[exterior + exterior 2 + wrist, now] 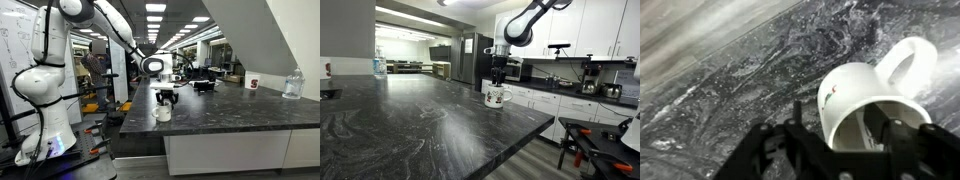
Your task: Move the cup to the right on the table
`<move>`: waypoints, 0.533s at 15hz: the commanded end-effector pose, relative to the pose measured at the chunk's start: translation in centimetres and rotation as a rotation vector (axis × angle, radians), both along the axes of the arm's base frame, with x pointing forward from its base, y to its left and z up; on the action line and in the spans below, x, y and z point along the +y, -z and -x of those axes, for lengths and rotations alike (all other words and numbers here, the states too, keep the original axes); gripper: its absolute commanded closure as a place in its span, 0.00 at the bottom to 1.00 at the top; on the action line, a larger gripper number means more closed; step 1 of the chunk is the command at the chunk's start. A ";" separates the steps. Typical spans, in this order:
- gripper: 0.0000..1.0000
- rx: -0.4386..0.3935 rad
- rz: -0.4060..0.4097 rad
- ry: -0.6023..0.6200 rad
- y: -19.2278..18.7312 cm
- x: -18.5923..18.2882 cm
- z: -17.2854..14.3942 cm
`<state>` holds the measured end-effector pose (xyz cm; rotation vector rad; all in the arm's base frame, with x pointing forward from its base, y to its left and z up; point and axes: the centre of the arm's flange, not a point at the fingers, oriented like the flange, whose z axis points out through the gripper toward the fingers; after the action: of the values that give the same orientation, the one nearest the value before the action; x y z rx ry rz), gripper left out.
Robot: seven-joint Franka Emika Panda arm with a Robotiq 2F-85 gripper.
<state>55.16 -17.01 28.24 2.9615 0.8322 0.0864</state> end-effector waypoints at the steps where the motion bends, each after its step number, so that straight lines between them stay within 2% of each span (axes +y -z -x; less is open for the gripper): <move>1: 0.01 0.106 0.007 -0.003 -3.3 0.1 2.2; 4: 0.00 0.189 0.005 0.009 -7.1 0.7 3.6; 8: 0.00 0.170 0.011 0.070 -11.4 3.2 3.6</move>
<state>51.58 -15.48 37.58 3.0151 0.8133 -0.1558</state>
